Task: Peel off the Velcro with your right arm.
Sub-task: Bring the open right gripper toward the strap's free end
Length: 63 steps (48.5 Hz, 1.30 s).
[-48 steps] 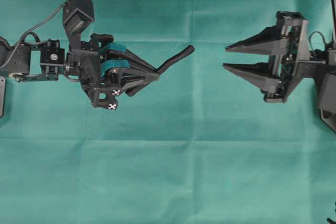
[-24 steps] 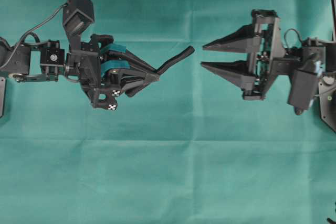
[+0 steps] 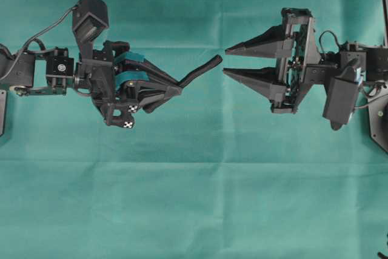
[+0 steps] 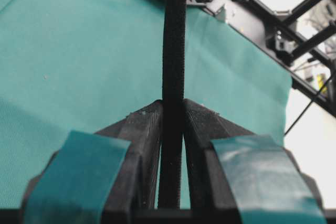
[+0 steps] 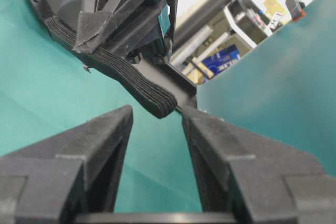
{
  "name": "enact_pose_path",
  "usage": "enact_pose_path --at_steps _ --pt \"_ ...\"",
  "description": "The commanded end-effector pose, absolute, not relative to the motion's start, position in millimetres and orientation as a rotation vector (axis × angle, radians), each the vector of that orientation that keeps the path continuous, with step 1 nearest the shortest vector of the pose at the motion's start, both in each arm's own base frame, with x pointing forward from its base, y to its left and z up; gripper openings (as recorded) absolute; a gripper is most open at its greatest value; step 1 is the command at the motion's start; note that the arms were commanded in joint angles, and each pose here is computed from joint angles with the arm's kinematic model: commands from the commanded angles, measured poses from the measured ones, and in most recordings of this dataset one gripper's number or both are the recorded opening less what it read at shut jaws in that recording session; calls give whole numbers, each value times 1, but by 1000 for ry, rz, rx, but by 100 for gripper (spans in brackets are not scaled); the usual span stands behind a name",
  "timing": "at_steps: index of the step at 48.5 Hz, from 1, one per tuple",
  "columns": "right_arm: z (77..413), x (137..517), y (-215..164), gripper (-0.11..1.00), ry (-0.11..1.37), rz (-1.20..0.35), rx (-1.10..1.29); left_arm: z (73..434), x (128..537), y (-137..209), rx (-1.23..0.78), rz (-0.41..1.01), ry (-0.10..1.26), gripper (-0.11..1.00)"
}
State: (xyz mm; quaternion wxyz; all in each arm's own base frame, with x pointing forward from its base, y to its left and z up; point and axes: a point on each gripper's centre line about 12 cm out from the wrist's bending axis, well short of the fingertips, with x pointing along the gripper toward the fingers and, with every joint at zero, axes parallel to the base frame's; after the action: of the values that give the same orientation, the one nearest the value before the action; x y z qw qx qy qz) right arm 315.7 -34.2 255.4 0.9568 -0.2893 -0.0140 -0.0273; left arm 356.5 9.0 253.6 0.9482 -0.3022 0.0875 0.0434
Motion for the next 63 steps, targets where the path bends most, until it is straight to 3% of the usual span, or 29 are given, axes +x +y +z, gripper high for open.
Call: enact_pose_path --at_steps 1,63 --pt "265 319 -35 9 -62 -66 -592 262 357 9 -614 78 150 10" --pt "254 325 -35 9 -43 -54 -587 264 357 17 -614 95 127 10"
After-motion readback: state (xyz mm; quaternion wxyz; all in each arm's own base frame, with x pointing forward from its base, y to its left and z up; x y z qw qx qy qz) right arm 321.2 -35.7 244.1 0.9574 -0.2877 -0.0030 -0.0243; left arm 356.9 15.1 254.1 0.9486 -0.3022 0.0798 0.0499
